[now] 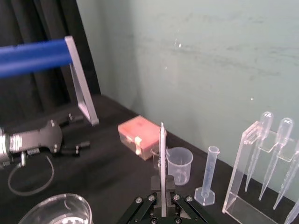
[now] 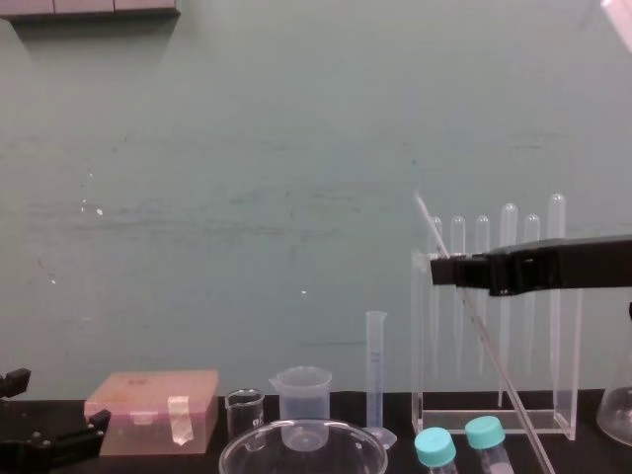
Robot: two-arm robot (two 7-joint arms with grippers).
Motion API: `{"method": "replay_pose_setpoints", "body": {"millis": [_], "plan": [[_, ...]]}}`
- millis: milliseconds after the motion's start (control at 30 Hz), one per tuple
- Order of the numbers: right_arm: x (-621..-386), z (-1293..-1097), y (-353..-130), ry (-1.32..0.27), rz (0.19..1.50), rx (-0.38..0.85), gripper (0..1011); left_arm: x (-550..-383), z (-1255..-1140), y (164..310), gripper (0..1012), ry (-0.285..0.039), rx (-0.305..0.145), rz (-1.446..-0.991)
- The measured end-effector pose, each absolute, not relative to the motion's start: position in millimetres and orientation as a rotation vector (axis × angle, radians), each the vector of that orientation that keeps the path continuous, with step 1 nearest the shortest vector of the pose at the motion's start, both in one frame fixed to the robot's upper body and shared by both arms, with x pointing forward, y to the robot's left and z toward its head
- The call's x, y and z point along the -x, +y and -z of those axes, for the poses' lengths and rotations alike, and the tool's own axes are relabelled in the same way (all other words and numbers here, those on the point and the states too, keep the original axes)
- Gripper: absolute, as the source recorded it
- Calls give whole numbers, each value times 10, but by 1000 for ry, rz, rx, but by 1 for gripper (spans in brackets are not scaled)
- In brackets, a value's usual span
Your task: Hold the thermometer with one hand and immerse one end into the beaker, then reinsert it into the test tube rack.
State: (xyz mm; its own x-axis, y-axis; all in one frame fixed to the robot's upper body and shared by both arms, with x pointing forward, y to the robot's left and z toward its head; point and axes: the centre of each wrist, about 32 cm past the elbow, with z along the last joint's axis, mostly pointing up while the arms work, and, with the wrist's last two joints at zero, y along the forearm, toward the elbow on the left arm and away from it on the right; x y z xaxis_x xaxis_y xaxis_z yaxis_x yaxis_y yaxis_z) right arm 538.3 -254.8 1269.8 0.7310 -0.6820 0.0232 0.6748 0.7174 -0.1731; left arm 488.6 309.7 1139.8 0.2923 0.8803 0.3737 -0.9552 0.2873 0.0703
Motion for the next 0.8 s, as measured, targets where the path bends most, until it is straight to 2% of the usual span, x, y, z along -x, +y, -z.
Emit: {"method": "replay_pose_setpoints", "body": {"millis": [367,667,800], "plan": [[-5220,-12684,-2670,34,749,-81,57,-4886,-11398,3097,1008,-285,-304,-1248],[-5020,-12863,-2860,-119,734,-256,56,-4886,-11398,3097,1008,-285,-304,-1248],[-5001,-13024,-2907,-175,726,-318,56,-4886,-11398,3096,1008,-285,-304,-1248]]}}
